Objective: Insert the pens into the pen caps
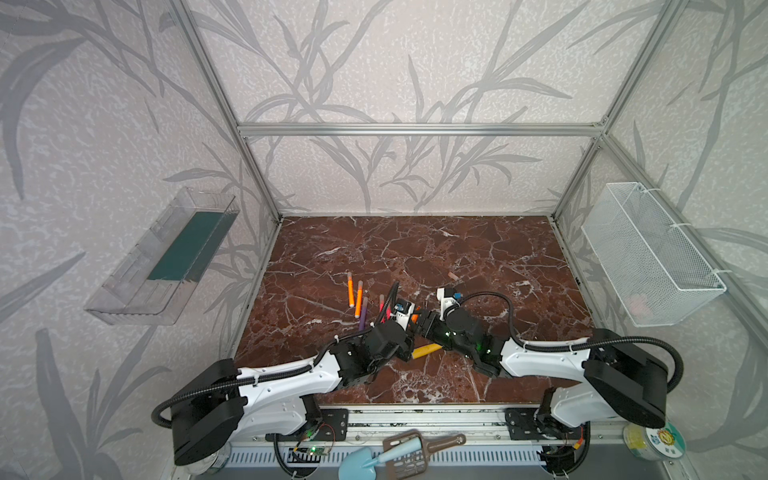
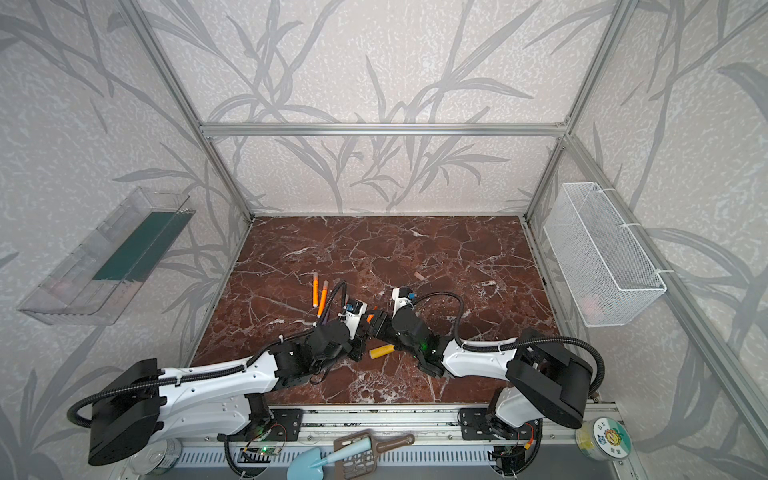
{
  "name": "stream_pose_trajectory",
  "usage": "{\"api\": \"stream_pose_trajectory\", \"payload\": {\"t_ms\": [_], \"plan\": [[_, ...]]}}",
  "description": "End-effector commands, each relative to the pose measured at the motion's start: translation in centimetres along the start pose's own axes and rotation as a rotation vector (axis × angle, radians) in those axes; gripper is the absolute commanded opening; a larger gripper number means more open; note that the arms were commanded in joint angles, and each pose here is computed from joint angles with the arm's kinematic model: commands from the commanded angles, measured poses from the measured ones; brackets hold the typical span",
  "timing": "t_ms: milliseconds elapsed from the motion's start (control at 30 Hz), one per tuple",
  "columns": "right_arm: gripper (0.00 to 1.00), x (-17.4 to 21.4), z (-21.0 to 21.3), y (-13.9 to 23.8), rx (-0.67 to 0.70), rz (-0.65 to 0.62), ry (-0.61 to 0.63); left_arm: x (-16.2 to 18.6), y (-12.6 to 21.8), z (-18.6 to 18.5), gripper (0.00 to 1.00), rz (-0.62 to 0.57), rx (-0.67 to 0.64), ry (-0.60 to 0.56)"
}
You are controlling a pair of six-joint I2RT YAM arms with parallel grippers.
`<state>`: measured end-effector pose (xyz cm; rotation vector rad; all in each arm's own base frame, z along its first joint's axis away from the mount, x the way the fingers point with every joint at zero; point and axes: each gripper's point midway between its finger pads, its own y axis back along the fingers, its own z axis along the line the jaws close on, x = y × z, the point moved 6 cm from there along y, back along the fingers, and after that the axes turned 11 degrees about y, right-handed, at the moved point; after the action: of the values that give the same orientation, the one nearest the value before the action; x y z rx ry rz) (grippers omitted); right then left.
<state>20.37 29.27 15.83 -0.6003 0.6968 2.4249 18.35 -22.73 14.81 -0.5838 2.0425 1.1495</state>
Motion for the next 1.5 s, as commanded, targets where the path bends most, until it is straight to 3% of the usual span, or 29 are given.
{"api": "stream_pose_trajectory", "payload": {"t_ms": [0, 267, 600, 967, 1467], "plan": [[0.66, -1.6, -1.2, 1.6, 0.109, -0.063, 0.056, -0.1, 0.3, 2.7, 0.00, -0.024, -0.104, 0.086], [0.71, -5.7, -7.1, 3.8, 0.405, -0.130, 0.063, -0.3, 1.4, 5.0, 0.00, -0.049, -0.113, 0.157], [0.72, -9.4, -11.1, -0.5, 0.495, -0.077, 0.045, -0.8, 2.4, 5.2, 0.00, -0.074, -0.108, 0.146], [0.71, -11.0, -15.1, -6.8, 0.488, 0.025, -0.045, -1.3, 2.3, 5.4, 0.00, -0.074, -0.132, 0.132], [0.71, -12.6, -18.3, -6.8, 0.671, -0.042, -0.054, -1.3, 2.7, 5.8, 0.00, -0.084, -0.131, 0.139]]}}
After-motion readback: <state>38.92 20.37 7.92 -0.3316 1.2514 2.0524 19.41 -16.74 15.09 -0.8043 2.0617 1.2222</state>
